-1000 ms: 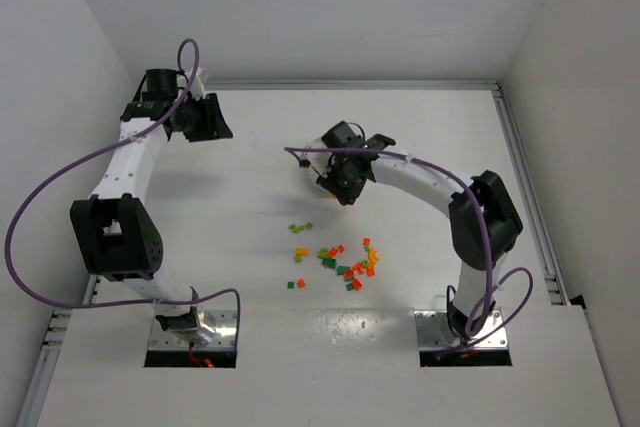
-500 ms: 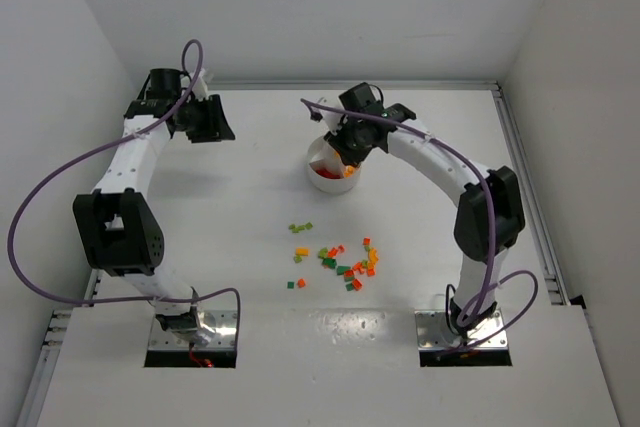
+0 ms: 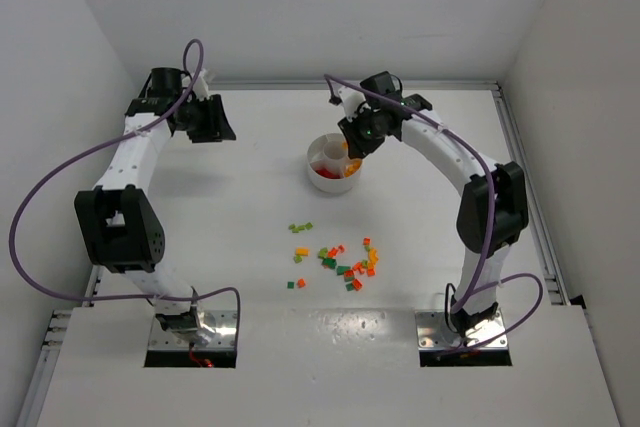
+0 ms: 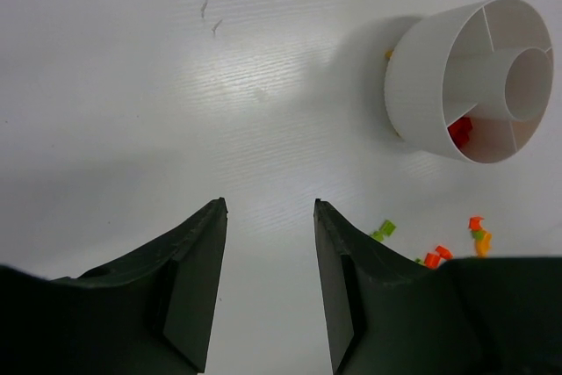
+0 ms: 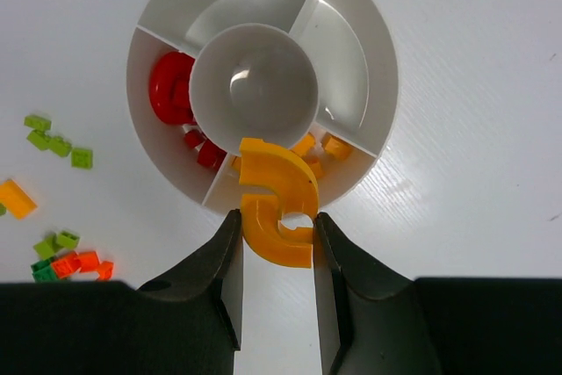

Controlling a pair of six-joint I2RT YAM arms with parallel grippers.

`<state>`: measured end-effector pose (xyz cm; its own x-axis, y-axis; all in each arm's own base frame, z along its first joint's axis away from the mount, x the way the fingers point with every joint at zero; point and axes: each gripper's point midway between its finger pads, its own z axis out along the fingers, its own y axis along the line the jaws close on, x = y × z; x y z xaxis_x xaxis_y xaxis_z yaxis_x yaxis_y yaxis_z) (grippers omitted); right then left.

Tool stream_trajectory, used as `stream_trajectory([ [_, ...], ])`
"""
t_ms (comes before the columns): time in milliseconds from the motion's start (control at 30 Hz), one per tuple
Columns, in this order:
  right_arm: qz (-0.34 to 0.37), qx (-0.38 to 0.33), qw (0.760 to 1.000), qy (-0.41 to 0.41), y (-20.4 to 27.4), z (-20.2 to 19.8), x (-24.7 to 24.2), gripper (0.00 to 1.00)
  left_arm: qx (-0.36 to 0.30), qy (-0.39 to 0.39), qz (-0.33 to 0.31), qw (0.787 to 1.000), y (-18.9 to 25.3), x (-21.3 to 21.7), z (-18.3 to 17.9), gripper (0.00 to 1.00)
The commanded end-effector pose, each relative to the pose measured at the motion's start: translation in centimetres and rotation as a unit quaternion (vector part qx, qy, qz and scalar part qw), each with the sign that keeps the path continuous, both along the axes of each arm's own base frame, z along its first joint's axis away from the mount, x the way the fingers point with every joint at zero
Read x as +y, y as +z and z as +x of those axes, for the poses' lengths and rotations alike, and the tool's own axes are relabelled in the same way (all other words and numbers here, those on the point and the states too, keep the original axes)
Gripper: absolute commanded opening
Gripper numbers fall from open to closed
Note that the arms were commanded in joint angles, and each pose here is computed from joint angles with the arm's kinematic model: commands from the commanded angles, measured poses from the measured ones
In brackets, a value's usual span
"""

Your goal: Sort the legos into containers by color

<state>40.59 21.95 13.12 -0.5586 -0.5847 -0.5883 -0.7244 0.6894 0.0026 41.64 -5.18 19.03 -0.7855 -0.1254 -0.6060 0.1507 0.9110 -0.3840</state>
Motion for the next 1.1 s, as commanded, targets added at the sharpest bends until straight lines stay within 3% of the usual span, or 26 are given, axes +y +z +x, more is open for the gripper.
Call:
stream_trajectory([
  [0, 0.024, 0.009, 1.000, 0.009, 0.2, -0.4, 0.7, 0.00, -0.023, -0.016, -0.008, 1.000, 1.5, -0.6, 0.7, 0.50],
  [200, 0.006, 0.030, 0.999, 0.027, -2.0, -1.5, 0.1, 0.00, -0.022, -0.016, -0.008, 1.000, 1.4, -0.6, 1.0, 0.50],
  [433, -0.040, -0.003, 0.999, 0.025, -2.6, -1.3, -1.9, 0.00, -0.017, -0.021, -0.009, 1.000, 1.0, -1.0, 1.0, 0.50],
  [1067, -0.066, -0.050, 0.996, 0.040, -0.3, 1.5, -1.1, 0.01, -0.012, -0.026, -0.009, 1.000, 0.6, -1.4, 1.3, 0.50],
])
